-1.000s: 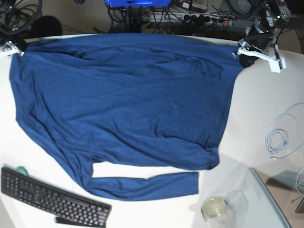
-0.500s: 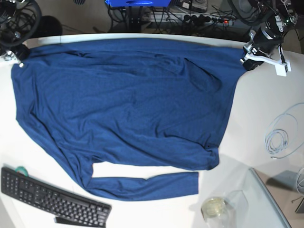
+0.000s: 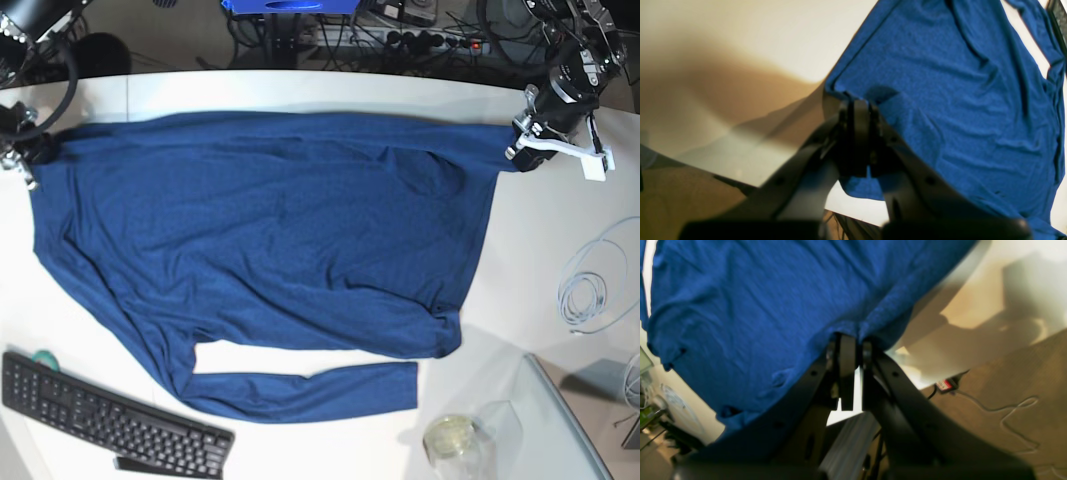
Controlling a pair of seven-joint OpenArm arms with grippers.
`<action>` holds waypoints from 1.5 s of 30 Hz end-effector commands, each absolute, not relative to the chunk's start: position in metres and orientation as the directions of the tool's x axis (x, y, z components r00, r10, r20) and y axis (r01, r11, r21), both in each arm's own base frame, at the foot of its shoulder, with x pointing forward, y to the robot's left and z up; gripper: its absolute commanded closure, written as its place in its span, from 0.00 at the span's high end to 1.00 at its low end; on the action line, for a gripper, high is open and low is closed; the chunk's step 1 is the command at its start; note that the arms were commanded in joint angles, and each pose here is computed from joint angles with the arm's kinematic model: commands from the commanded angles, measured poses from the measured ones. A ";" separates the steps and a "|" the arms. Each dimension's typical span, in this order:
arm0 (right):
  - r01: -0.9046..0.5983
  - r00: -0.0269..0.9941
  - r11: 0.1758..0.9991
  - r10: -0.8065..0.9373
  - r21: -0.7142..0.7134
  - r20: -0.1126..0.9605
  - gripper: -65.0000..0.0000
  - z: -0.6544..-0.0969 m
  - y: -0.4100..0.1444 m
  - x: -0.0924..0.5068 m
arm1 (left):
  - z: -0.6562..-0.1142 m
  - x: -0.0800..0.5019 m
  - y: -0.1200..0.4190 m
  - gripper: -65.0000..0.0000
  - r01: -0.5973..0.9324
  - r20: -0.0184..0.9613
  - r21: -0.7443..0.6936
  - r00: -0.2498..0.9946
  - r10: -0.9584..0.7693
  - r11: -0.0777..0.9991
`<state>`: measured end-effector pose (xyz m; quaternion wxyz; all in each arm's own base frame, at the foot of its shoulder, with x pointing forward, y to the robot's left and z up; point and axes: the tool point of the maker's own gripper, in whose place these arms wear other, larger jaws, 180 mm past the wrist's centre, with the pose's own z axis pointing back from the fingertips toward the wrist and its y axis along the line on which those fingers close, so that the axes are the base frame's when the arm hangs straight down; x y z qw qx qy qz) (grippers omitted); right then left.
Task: Layout the t-shirt on the table in an organized manner, then fold the t-shirt properly
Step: 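Release the corners and lift both grippers off the shirt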
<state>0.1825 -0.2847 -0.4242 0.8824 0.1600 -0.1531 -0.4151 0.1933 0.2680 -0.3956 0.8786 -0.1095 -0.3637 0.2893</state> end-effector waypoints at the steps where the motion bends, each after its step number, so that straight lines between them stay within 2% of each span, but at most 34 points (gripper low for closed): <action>1: 0.688 0.588 0.593 -0.793 0.417 0.159 0.01 -0.417 -0.295 0.192 | -0.385 0.203 0.273 0.00 -0.417 0.609 -0.407 0.539 0.582 0.813; 6: 0.672 0.631 0.614 -0.768 0.414 0.115 0.01 -0.433 -0.287 0.207 | -0.390 0.215 0.273 0.00 -0.422 0.599 -0.433 0.526 0.604 0.797; 18: 0.678 0.607 0.615 -0.777 0.402 0.165 0.01 -0.454 -0.290 0.220 | -0.400 0.240 0.268 0.00 -0.425 0.556 -0.482 0.527 0.642 0.766; 24: 0.692 0.614 0.654 -0.756 0.306 0.228 0.01 -0.457 -0.307 0.220 | -0.407 0.245 0.268 0.00 -0.437 0.536 -0.498 0.523 0.662 0.749; 31: 0.698 0.606 0.648 -0.761 0.305 0.230 0.01 -0.461 -0.309 0.223 | -0.411 0.257 0.251 0.00 -0.384 0.552 -0.453 0.588 0.591 0.805; 45: 0.694 0.602 0.645 -0.764 0.321 0.233 0.03 -0.459 -0.308 0.232 | -0.405 0.269 0.250 0.00 -0.379 0.568 -0.456 0.572 0.592 0.805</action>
